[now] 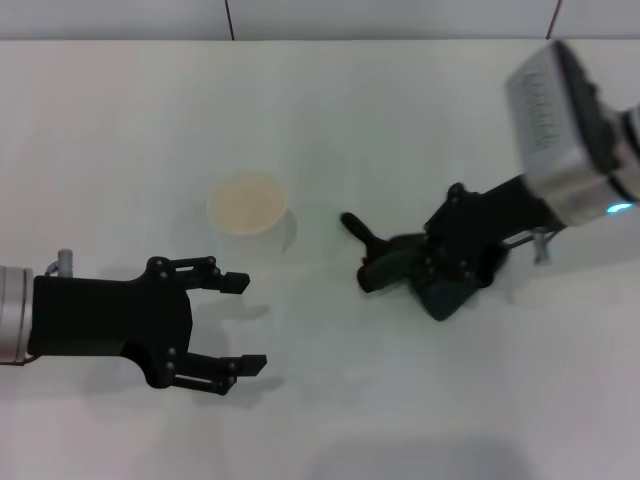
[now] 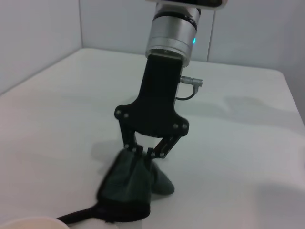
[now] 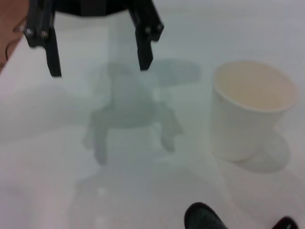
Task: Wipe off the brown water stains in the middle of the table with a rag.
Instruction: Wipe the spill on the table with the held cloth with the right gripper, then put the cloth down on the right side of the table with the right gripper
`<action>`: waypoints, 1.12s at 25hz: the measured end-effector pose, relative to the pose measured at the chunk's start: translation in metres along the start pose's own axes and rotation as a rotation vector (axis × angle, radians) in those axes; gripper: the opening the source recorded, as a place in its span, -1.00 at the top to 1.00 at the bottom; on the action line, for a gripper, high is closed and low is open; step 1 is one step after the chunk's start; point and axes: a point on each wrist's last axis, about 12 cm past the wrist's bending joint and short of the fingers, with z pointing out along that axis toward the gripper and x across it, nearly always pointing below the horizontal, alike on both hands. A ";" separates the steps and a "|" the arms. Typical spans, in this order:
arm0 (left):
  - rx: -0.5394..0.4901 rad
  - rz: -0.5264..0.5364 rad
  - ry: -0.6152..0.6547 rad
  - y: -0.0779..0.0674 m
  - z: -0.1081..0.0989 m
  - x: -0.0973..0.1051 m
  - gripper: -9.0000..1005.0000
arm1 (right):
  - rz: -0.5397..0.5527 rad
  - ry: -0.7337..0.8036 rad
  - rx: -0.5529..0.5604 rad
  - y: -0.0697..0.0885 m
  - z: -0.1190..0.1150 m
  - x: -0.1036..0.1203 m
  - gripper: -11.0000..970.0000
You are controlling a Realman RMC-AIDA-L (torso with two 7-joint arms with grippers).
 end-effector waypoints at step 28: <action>-0.024 0.008 -0.066 0.003 -0.004 0.008 -0.77 | 0.172 -0.181 0.050 0.021 -0.061 0.047 -0.34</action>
